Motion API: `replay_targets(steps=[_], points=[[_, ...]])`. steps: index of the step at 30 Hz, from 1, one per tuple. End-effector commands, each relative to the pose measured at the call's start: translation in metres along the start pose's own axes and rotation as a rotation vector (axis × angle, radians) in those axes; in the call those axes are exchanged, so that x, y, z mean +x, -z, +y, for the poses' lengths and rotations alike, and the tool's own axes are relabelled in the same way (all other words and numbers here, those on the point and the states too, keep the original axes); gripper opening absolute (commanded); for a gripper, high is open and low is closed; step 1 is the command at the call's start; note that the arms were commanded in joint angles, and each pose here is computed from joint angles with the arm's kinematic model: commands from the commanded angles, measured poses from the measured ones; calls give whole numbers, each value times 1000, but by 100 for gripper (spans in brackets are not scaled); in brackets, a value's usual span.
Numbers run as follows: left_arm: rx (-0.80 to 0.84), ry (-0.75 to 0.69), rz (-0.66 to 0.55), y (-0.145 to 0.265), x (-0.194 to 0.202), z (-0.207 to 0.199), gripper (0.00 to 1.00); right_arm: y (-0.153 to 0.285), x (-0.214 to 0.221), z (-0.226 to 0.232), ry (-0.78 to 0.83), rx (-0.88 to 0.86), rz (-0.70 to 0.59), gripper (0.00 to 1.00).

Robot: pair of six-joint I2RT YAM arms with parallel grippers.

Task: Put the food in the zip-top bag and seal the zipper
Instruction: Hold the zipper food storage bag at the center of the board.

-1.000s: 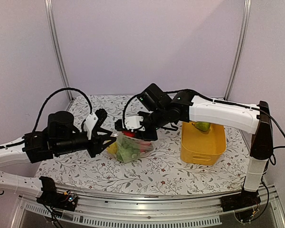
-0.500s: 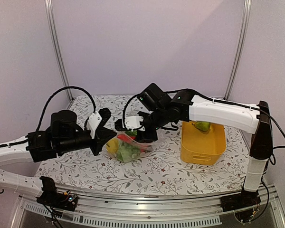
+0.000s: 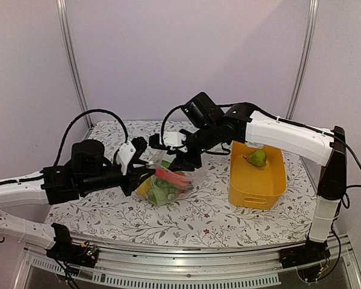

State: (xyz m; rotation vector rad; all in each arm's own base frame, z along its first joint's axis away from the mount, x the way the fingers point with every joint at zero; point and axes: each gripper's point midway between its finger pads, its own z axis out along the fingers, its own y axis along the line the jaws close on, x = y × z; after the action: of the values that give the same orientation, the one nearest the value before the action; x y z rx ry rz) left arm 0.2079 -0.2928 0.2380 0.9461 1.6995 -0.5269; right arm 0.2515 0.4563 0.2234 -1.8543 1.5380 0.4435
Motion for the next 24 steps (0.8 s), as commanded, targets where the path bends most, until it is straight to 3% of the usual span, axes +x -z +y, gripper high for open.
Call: replay_targets(steps=[1,12,19,24], points=[[-15,-6,10,-5,7,2,26,4,-9,-7,-37,-7,-35,56],[-67,-5,-76,-2,-18,15,1,22,-8,2,-36,-30,-29,57],[-90,-9,-72,1,-21,22,0,89,-16,-12,-42,84,-59,59],[-101,-8,-90,7,-28,25,0,135,34,-49,-149,200,-33,61]])
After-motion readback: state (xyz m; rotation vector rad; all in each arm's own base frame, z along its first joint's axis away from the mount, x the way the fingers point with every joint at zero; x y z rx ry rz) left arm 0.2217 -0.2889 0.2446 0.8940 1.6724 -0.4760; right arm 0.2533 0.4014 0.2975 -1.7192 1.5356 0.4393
